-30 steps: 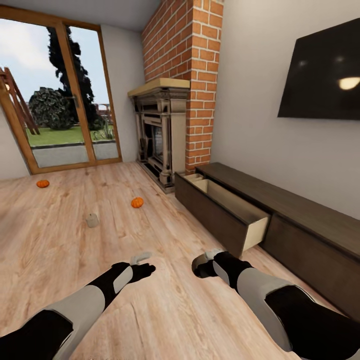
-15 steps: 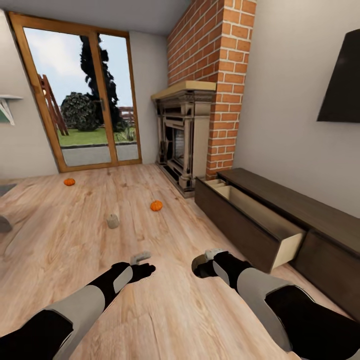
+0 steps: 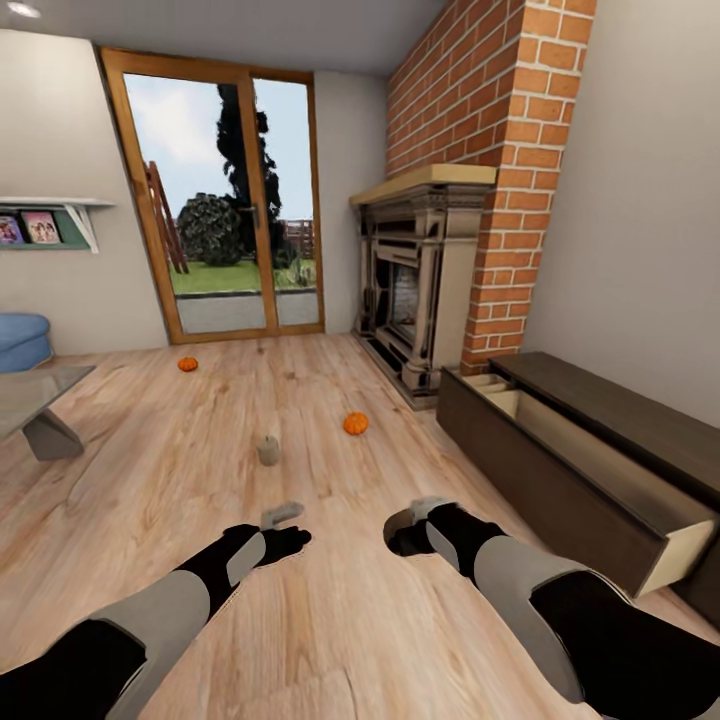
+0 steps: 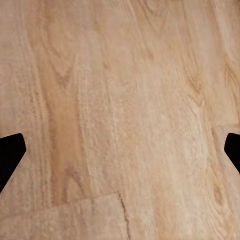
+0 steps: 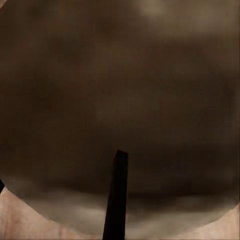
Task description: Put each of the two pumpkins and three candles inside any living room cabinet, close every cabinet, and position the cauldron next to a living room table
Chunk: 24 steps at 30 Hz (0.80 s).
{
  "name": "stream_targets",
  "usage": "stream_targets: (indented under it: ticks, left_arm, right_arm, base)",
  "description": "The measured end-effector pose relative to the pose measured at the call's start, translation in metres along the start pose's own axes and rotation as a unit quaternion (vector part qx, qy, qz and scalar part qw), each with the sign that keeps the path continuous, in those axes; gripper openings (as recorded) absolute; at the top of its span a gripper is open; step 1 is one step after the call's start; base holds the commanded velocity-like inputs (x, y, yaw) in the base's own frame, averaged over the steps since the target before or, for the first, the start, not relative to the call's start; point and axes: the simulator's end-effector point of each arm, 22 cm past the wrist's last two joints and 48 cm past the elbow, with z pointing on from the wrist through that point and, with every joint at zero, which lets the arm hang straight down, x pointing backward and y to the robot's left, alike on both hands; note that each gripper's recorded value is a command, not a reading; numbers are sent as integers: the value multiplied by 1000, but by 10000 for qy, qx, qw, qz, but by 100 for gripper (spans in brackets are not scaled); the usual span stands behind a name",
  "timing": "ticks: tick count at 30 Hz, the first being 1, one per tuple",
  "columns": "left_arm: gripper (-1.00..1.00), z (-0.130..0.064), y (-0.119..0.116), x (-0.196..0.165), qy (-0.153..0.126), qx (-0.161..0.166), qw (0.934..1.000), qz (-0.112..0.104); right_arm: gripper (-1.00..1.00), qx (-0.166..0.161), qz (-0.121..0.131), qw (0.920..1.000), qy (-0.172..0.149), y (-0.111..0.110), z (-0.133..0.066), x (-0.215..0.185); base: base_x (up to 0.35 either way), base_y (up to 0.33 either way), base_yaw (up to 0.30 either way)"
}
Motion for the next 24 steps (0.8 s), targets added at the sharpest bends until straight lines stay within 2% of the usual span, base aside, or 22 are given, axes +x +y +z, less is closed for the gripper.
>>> stream_targets:
  ticks: [10,24]
  left_arm:
    - [100,-4,-2,-12,-231,14,9997,-9]
    - [100,-10,-6,-18,-311,38,9995,9]
  right_arm:
    - [-100,12,-13,10000,-50,0,-5,-4]
    - [-100,19,-20,9999,-120,0,-11,-10]
  base:
    - [305,120,232]
    - [321,58,232]
